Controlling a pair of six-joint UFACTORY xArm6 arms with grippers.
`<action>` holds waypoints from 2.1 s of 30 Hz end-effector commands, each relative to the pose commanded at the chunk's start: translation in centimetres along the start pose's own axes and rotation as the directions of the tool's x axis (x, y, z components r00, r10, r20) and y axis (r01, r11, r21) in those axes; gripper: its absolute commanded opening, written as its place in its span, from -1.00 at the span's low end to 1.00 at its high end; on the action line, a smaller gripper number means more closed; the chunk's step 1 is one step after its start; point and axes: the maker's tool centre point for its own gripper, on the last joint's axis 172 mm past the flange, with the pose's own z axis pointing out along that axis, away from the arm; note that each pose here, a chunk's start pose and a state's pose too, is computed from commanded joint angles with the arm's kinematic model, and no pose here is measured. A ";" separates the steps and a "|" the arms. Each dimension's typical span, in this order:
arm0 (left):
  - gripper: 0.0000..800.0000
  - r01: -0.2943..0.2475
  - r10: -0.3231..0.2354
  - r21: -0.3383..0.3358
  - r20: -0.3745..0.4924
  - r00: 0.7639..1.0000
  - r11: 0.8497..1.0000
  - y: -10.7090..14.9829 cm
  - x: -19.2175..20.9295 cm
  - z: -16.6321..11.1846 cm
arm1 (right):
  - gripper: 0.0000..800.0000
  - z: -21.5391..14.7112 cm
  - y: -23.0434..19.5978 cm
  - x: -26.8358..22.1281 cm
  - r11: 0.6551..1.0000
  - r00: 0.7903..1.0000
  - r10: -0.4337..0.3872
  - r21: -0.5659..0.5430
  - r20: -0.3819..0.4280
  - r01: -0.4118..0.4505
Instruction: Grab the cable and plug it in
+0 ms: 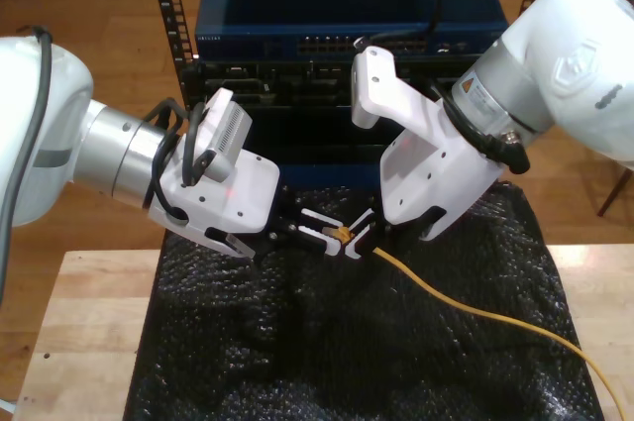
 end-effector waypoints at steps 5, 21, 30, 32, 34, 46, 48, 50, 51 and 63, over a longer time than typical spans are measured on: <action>-0.80 -0.002 0.002 0.000 0.000 1.000 1.000 0.0 0.0 0.0 | -0.98 0.0 0.0 0.0 1.000 1.000 -0.001 0.001 0.000 0.001; -0.99 -0.003 0.003 0.001 0.001 1.000 1.000 -0.1 0.1 -0.1 | 0.76 -0.3 0.0 0.1 0.997 0.997 -0.078 -0.006 -0.002 0.078; -0.98 0.033 -0.032 0.041 -0.041 0.999 0.999 -0.5 0.0 -2.6 | 0.86 -1.2 0.6 0.0 0.993 0.994 -0.110 -0.030 -0.004 0.110; -0.98 0.035 -0.033 0.035 -0.066 0.997 0.999 -0.3 0.6 -2.8 | 0.99 -1.4 0.8 -0.3 0.991 0.991 -0.132 -0.031 -0.005 0.132; -0.98 0.037 -0.034 0.027 -0.089 0.995 0.999 0.0 1.0 -3.1 | 1.00 -1.4 0.8 -0.5 0.987 0.987 -0.160 -0.030 -0.001 0.160; -0.98 0.076 -0.067 0.057 -0.141 0.988 0.996 0.1 0.5 -5.8 | 1.00 -2.9 -0.1 -0.8 0.974 0.975 -0.220 -0.057 0.029 0.221; -0.98 0.078 -0.069 0.059 -0.142 0.987 0.995 0.1 0.4 -5.9 | 0.99 -2.9 -0.1 -1.1 0.974 0.975 -0.219 -0.054 0.037 0.221; -0.97 0.079 -0.070 0.058 -0.143 0.987 0.995 0.2 0.4 -5.9 | 0.99 -2.9 0.2 -1.9 0.972 0.973 -0.224 -0.054 0.056 0.227; -0.97 0.081 -0.072 0.058 -0.143 0.987 0.995 0.2 0.4 -5.9 | 0.99 -2.9 0.2 -2.1 0.972 0.972 -0.228 -0.052 0.062 0.231; -0.95 0.130 -0.122 0.040 -0.155 0.980 0.991 0.6 -0.3 -5.3 | 0.98 -4.5 0.2 -1.2 0.962 0.966 -0.251 -0.098 0.057 0.256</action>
